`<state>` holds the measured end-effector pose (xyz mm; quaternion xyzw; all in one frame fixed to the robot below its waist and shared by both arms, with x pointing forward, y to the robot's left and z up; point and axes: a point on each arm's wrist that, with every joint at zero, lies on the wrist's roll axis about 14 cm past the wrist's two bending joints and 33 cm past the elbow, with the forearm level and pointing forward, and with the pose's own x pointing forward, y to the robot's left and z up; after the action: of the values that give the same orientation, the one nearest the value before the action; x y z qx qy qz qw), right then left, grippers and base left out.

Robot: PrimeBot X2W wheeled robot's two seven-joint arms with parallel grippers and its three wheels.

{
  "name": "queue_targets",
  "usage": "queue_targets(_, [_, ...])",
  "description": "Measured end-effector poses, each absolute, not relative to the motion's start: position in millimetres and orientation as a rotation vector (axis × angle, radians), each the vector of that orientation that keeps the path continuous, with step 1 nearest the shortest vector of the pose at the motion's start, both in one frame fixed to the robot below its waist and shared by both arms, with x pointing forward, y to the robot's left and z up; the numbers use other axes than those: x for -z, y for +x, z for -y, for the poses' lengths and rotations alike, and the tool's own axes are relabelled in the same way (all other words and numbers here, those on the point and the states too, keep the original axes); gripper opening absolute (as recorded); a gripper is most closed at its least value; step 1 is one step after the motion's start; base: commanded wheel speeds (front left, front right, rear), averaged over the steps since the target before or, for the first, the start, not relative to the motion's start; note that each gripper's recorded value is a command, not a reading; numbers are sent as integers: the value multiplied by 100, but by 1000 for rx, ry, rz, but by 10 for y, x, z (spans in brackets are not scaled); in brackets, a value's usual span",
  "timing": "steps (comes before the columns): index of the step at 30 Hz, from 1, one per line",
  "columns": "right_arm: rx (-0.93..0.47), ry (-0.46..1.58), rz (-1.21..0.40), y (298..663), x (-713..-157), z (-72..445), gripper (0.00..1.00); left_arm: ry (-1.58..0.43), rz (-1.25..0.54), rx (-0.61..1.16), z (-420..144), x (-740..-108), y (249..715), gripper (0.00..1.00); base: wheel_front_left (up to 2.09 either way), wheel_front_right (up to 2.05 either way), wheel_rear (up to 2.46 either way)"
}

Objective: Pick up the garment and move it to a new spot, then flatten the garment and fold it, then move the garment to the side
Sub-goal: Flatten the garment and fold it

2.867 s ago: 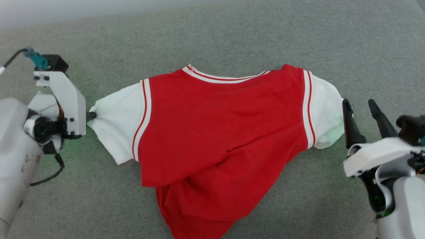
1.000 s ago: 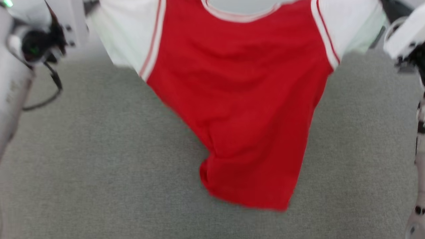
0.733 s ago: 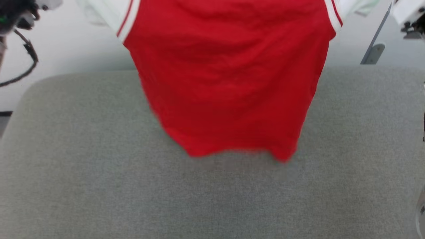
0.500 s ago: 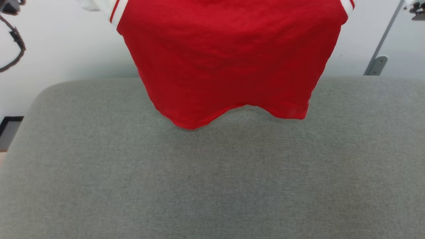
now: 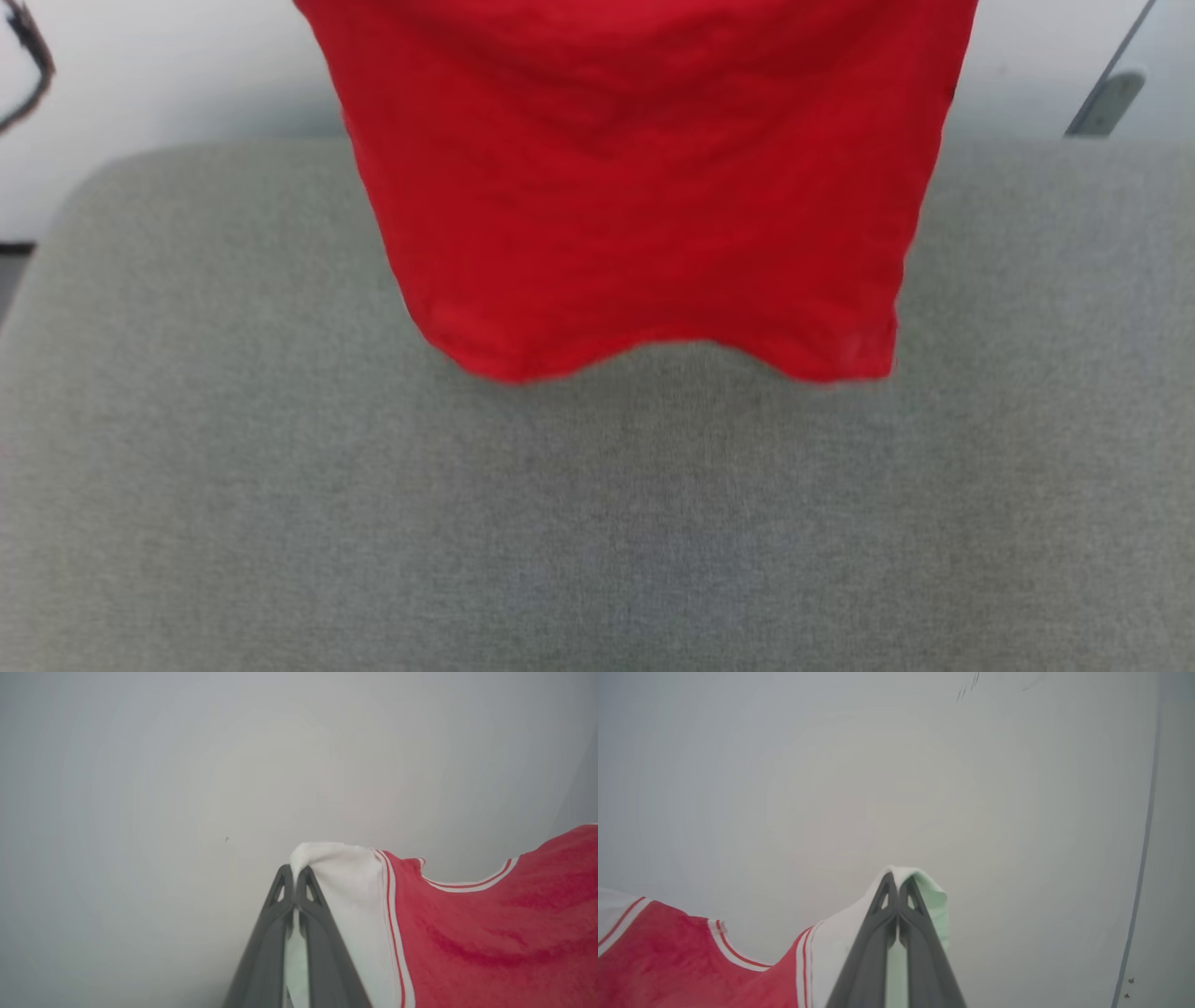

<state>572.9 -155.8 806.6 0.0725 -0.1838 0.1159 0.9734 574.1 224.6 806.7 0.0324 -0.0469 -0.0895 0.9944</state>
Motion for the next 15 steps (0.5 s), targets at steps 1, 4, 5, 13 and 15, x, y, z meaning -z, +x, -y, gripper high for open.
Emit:
queue_targets(1, [-231, 131, 385, 5780, -8057, 1546, 0, 67, 110, 183, -2218, -8074, 5799, 0, 0, 0, 0])
queue_targets(4, [-212, 79, 456, 5935, -8068, 1555, 0, 84, 196, 183, -2148, -8171, 5972, 0, 0, 0, 0])
queue_targets(5, [-202, 58, 484, 5982, -8072, 1576, 0, 88, 237, 181, -2124, -8221, 6024, 0, 0, 0, 0])
queue_targets(13, [-129, -115, 615, 6385, -8012, 1757, 0, 16, 515, 222, -1958, -8402, 6383, 0, 0, 0, 0])
queue_targets(15, [-133, -153, 624, 6472, -7921, 1723, 0, 15, 495, 237, -1932, -8174, 6513, 0, 0, 0, 0])
